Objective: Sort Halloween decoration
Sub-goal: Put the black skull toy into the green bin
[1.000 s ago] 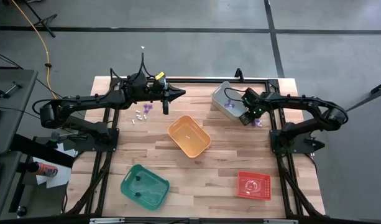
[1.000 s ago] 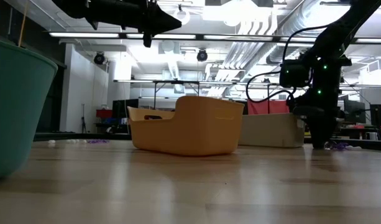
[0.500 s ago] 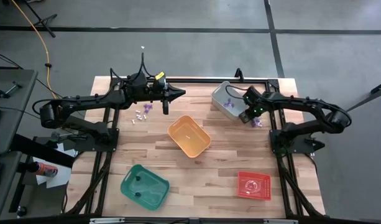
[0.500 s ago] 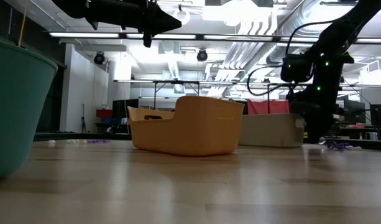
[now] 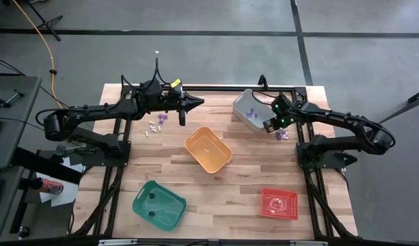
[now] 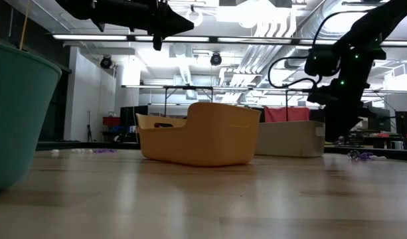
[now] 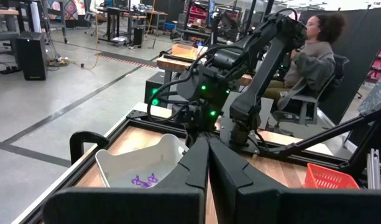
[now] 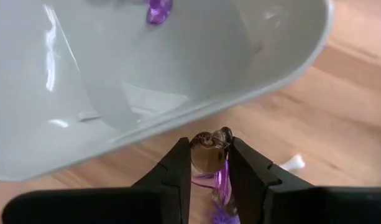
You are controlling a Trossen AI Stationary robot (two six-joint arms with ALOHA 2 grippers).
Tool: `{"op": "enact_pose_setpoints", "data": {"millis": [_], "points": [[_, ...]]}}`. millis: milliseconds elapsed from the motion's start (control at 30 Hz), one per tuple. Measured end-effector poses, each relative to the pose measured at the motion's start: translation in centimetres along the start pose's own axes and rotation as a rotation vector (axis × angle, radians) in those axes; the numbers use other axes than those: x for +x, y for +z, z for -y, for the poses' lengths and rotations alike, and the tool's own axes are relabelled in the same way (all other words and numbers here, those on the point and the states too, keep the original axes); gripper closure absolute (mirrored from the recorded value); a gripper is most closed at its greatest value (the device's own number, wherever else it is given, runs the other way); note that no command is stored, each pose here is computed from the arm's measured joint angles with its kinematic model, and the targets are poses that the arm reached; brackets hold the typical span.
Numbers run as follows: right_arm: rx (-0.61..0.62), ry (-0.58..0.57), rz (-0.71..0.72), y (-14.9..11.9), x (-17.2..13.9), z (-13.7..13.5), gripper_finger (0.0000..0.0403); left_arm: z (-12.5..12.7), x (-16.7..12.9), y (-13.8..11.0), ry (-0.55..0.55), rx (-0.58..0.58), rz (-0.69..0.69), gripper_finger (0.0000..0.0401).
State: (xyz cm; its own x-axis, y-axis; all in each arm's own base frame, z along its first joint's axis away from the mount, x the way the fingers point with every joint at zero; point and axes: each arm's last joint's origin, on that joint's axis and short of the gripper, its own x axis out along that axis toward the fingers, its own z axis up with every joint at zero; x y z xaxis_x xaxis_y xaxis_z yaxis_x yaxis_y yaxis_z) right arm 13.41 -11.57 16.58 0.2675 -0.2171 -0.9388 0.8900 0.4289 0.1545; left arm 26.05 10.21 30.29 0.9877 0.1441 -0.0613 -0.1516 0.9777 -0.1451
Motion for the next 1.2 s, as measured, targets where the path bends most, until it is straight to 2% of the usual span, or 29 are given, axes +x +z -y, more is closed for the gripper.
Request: {"op": "enact_pose_setpoints", "data": {"millis": [400, 767, 1200], "points": [[0.116, -0.058, -0.038, -0.3, 0.3, 0.3, 0.0326, 0.0, 0.0, 0.0, 0.0, -0.001, -0.001, 0.0401], [0.115, -0.124, -0.088, -0.3, 1.6, 0.4, 0.0276, 0.0, 0.0, 0.0, 0.0, -0.026, -0.001, 0.0401], [0.128, -0.129, 0.001, 0.5, 1.8, 0.2, 0.0274, 0.0, 0.0, 0.0, 0.0, -0.026, -0.002, 0.0401]]}}
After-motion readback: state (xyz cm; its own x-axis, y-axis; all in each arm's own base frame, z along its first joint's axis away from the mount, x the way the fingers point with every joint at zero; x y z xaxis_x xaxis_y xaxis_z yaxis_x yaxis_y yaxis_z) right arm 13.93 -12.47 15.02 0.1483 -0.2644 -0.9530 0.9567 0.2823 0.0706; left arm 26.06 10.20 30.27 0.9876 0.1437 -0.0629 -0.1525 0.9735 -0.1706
